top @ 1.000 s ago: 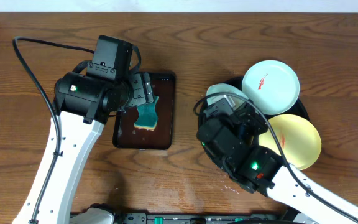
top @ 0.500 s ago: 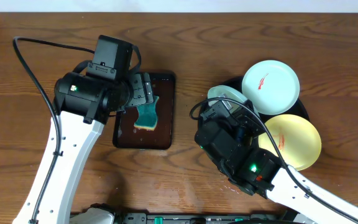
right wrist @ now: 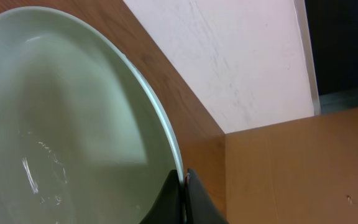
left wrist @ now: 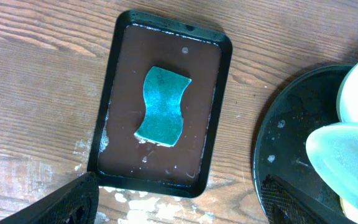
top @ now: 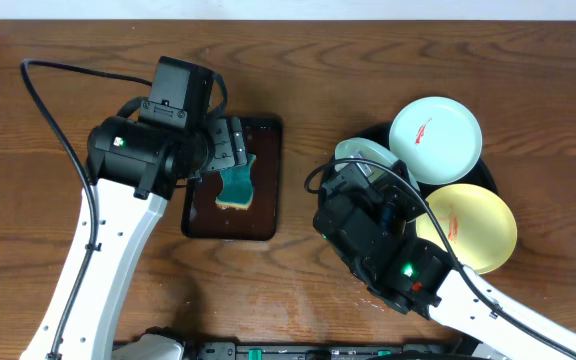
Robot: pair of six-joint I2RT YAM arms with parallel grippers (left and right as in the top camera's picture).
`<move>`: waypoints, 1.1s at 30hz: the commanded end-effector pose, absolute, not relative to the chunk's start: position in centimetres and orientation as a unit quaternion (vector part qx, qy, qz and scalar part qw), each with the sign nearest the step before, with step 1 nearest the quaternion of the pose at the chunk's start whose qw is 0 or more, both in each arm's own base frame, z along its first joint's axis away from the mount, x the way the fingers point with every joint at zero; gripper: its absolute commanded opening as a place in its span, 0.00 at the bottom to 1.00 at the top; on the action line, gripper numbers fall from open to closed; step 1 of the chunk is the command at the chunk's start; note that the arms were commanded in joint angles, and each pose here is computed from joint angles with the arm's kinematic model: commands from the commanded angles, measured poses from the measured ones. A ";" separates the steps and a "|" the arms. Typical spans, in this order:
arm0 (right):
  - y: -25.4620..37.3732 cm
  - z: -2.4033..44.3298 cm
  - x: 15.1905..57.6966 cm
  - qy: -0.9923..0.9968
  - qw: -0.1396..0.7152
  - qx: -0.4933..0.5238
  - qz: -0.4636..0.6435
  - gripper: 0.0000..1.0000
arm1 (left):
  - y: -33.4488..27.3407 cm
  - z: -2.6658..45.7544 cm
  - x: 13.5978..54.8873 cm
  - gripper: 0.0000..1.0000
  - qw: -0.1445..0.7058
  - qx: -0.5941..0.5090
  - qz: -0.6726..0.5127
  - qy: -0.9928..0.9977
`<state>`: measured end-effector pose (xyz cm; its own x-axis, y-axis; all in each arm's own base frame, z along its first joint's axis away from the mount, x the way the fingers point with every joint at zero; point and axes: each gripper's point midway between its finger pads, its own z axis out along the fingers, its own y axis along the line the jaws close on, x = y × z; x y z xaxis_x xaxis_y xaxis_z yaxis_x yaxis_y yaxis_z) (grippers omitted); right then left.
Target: Clean dirty plates on tray and stack at the side
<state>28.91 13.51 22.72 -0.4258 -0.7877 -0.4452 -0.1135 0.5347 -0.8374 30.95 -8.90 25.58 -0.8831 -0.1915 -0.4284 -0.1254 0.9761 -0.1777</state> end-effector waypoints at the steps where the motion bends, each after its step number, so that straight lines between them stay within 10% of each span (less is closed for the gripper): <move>1: 13.5 24.4 28.9 0.750 0.462 -0.282 -0.381 0.01 | -8.8 25.6 30.9 0.84 0.228 -0.080 -0.071 0.968; 33: 13.8 24.3 29.0 0.756 0.467 -0.276 -0.367 0.01 | -8.8 25.6 30.9 0.84 0.228 -0.080 -0.071 0.968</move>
<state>28.95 13.61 22.76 -0.4235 -0.7848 -0.4525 -0.1116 0.5409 -0.8337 30.95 -8.90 25.58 -0.8831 -0.1915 -0.4284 -0.1254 0.9761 -0.1777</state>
